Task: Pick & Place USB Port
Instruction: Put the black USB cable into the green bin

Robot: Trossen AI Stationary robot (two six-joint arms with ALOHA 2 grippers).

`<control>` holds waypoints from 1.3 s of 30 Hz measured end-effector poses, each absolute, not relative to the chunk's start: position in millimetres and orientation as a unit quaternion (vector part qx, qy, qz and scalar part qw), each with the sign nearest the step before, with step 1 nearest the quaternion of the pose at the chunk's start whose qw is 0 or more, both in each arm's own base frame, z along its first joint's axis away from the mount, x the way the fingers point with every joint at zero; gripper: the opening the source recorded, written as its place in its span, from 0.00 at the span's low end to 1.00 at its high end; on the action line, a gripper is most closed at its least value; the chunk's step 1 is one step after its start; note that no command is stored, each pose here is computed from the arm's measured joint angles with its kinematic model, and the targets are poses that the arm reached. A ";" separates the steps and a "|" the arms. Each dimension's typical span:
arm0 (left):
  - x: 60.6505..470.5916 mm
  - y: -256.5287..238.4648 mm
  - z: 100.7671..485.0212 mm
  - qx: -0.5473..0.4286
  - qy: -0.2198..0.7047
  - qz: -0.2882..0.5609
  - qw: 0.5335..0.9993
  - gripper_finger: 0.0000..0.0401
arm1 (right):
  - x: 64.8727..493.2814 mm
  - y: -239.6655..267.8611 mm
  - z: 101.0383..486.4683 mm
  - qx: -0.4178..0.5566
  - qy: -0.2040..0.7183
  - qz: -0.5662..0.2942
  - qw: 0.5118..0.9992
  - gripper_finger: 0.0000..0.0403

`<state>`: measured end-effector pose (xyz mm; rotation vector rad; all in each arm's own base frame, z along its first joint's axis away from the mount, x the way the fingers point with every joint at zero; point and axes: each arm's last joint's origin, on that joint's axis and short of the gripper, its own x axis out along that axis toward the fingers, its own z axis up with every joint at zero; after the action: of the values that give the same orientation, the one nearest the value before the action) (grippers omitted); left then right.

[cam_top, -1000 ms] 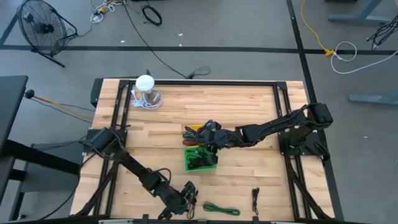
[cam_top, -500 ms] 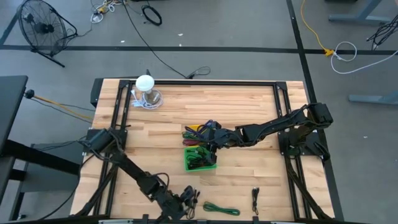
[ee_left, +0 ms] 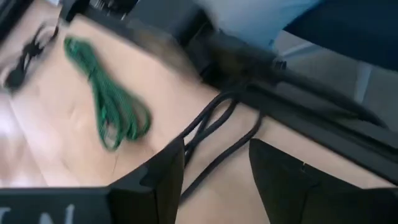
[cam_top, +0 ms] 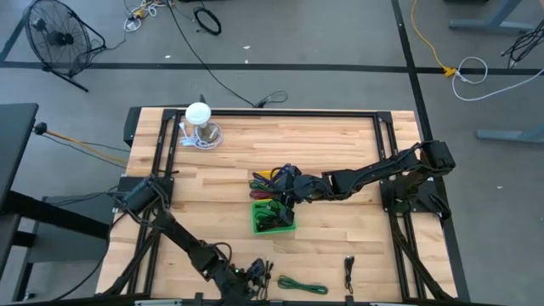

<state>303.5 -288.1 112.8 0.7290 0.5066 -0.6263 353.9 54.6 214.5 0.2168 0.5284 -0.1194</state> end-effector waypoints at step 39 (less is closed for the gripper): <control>315.1 -280.0 105.0 0.375 0.254 -0.293 0.842 0.01 | 354.2 55.3 215.2 0.123 0.256 -0.062 0.957 0.18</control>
<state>315.1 -280.0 105.0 0.7916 0.5355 -0.6196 354.2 55.3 215.2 0.2506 0.5195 -0.1249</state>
